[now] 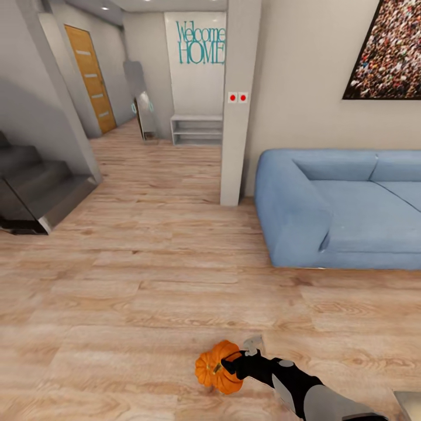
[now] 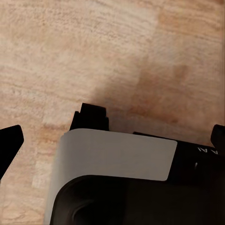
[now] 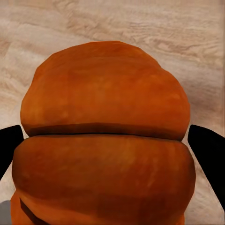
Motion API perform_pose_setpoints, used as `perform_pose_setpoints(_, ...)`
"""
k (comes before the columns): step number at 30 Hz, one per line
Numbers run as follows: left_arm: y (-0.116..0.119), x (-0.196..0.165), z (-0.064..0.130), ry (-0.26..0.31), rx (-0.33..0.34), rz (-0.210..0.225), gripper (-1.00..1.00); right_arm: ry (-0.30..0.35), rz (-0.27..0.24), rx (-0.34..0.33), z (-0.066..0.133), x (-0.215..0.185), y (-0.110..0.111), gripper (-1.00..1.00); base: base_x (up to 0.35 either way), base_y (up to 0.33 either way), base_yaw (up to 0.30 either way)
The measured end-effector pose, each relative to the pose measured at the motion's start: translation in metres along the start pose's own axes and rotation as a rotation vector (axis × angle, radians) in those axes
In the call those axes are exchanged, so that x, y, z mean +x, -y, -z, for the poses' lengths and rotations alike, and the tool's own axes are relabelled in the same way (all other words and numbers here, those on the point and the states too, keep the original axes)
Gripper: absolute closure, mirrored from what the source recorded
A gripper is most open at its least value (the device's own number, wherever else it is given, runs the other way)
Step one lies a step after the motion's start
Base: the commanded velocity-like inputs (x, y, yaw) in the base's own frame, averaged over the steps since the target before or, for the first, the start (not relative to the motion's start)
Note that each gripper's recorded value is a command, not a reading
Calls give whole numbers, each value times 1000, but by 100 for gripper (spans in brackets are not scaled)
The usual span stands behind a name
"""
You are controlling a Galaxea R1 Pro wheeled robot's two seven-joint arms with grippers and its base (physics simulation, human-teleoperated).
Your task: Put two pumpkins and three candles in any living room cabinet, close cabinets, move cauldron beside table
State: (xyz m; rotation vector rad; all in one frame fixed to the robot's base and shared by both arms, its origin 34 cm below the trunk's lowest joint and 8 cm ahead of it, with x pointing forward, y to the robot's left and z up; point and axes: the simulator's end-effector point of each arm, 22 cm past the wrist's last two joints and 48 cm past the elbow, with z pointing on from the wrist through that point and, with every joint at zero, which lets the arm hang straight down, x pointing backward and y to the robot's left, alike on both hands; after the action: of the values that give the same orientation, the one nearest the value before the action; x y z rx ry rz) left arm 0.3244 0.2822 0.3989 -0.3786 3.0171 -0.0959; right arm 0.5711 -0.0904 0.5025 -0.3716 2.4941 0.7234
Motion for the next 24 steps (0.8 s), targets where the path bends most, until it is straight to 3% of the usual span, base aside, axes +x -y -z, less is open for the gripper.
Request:
perform_pose_setpoints(8,0,0,0,0,0,0,-100,0,-2,0,0,0,0,100,282,0,3)
perform_pose_setpoints(22,0,-1,0,1,0,1,-100,1,-1,2,1,-1,3,100,9,0,0)
perform_pose_setpoints(24,0,-9,0,14,3,2,-100,16,8,-16,1,-16,0,100,0,0,0)
